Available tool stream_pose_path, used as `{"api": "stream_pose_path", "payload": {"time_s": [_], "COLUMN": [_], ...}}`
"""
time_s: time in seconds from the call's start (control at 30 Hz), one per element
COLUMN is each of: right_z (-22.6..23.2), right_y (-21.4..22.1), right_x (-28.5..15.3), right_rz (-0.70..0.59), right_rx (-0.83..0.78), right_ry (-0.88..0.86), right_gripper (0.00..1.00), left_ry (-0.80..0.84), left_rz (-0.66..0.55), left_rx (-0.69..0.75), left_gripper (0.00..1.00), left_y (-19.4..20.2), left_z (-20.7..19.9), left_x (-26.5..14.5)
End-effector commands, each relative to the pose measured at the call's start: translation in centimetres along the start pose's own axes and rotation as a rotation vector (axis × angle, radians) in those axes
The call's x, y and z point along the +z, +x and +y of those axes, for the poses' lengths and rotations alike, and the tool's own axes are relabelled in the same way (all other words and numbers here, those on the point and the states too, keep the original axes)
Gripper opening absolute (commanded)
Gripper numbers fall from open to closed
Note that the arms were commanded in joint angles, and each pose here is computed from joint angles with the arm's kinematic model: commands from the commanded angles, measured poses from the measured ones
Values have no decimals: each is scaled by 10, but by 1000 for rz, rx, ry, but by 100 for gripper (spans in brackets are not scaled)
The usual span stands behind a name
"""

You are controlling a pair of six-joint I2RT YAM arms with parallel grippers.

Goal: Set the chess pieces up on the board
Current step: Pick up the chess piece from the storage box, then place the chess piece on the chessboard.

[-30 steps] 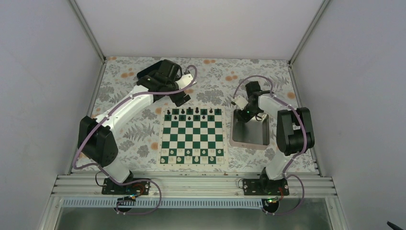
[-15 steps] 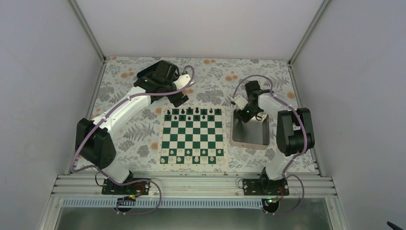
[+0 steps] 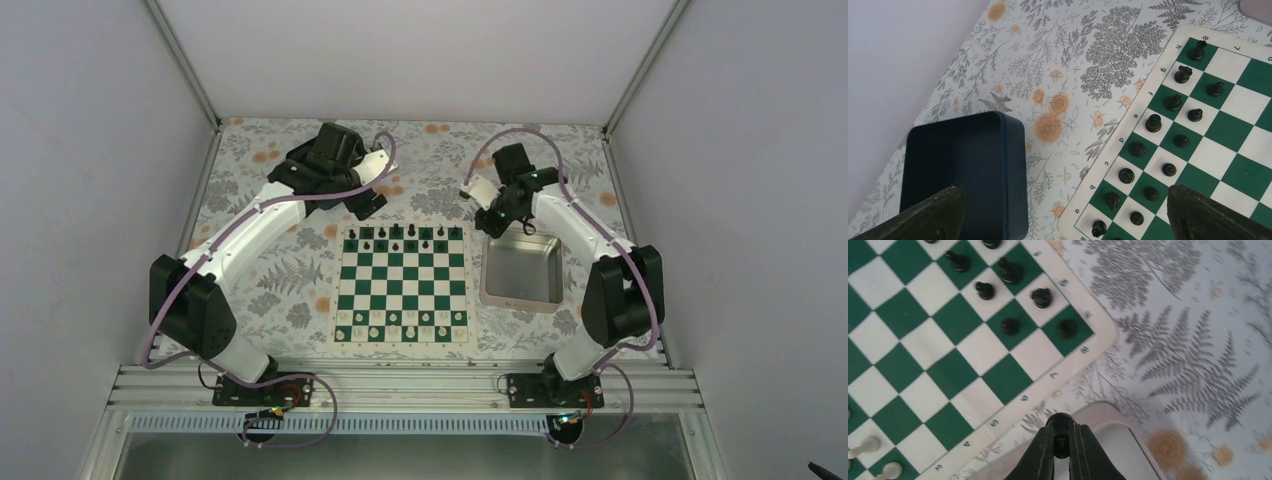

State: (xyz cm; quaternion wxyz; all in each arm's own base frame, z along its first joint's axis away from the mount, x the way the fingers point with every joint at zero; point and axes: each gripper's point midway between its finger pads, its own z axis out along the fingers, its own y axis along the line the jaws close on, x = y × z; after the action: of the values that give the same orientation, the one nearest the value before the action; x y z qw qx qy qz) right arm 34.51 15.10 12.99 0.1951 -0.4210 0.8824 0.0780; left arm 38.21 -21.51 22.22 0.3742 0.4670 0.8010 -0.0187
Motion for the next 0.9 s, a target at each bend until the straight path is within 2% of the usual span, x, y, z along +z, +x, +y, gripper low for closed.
{"api": "stream_pose_path", "payload": {"time_s": [0.0, 0.4, 0.87], "right_z": [24, 40, 39], "right_y": [-11, -6, -2], "right_x": [11, 84, 109], "right_rz": [-18, 67, 102], "right_rx": [-56, -70, -76], "right_ry": [-85, -176, -168], "right_gripper": [4, 4, 4], "left_ry": [-23, -28, -18], "left_rz": [-37, -35, -31], "left_rx": [2, -19, -26], "left_gripper": [100, 100, 100], "left_y": [-3, 4, 15], "left_z": [5, 10, 14], "left_x": [-14, -16, -14]}}
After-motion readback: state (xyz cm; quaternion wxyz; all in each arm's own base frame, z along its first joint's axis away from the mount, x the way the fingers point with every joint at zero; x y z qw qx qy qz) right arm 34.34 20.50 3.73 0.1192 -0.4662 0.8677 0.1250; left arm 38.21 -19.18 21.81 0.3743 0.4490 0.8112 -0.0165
